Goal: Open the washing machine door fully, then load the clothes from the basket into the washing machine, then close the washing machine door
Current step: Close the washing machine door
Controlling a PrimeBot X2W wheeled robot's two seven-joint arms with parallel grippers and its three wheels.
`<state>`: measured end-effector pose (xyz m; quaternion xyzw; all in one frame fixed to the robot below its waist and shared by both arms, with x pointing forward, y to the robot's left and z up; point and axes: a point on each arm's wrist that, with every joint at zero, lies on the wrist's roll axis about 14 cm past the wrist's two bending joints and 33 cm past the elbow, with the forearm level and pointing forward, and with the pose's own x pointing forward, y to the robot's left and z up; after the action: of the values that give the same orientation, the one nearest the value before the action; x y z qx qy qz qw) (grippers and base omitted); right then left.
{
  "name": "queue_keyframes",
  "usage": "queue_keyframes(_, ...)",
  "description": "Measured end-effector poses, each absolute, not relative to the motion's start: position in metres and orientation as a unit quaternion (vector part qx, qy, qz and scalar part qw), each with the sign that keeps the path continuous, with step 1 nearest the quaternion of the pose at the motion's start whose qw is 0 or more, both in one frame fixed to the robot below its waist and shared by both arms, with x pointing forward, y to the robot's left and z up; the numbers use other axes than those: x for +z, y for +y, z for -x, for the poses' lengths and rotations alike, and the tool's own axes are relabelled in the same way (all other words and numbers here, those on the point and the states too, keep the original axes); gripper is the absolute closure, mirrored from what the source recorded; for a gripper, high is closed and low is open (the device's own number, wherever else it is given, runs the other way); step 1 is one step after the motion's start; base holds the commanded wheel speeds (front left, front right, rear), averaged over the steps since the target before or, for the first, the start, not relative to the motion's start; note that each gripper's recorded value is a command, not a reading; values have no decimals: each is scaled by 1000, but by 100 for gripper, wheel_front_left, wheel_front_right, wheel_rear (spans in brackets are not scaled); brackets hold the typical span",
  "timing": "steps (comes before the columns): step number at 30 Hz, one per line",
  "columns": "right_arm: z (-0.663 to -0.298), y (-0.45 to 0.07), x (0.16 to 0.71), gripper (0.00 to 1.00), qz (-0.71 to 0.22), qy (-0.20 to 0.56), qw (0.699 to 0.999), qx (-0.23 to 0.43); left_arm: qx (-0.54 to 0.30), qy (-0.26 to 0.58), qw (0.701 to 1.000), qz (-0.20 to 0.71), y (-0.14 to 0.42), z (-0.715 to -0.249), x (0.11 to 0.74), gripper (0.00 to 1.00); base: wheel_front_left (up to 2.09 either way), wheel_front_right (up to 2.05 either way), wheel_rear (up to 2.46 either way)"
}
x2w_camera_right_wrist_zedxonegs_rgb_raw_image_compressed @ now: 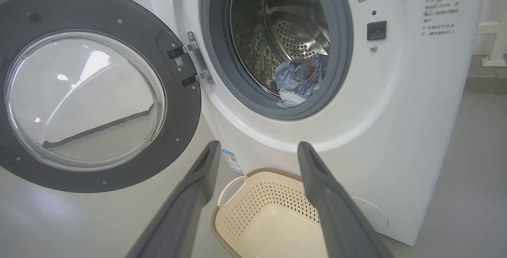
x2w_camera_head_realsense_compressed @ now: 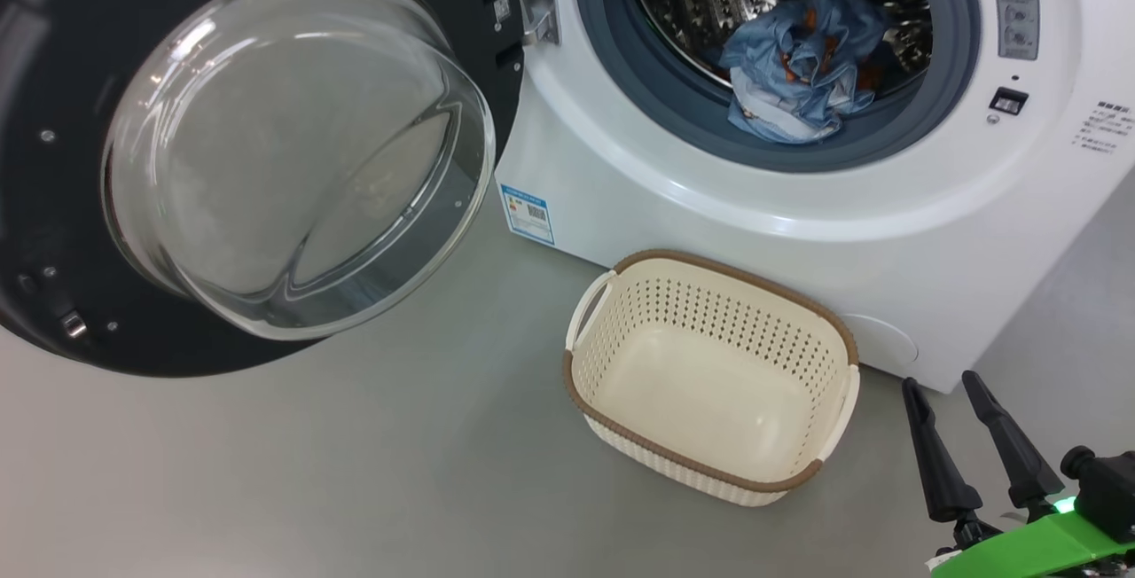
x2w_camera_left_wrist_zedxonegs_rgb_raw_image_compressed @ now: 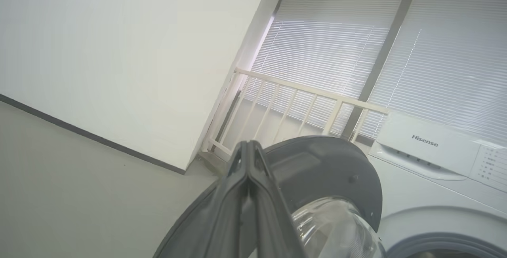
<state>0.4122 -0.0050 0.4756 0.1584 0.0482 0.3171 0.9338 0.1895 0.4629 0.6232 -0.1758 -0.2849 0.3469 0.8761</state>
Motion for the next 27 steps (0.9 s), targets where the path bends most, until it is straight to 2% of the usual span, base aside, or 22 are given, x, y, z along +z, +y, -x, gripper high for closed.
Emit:
queue_keyframes(8,-428,-9,458,0,-157,62,935,313,370,-325,825,278,532,-199,650,100,0,0,0)
queue_keyframes(16,-442,-10,442,0,-157,73,933,315,382,-282,800,366,569,-222,643,100,0,0,0)
queue_keyframes(27,-457,-10,421,0,-158,85,931,319,350,-113,842,394,556,-281,600,100,0,0,0)
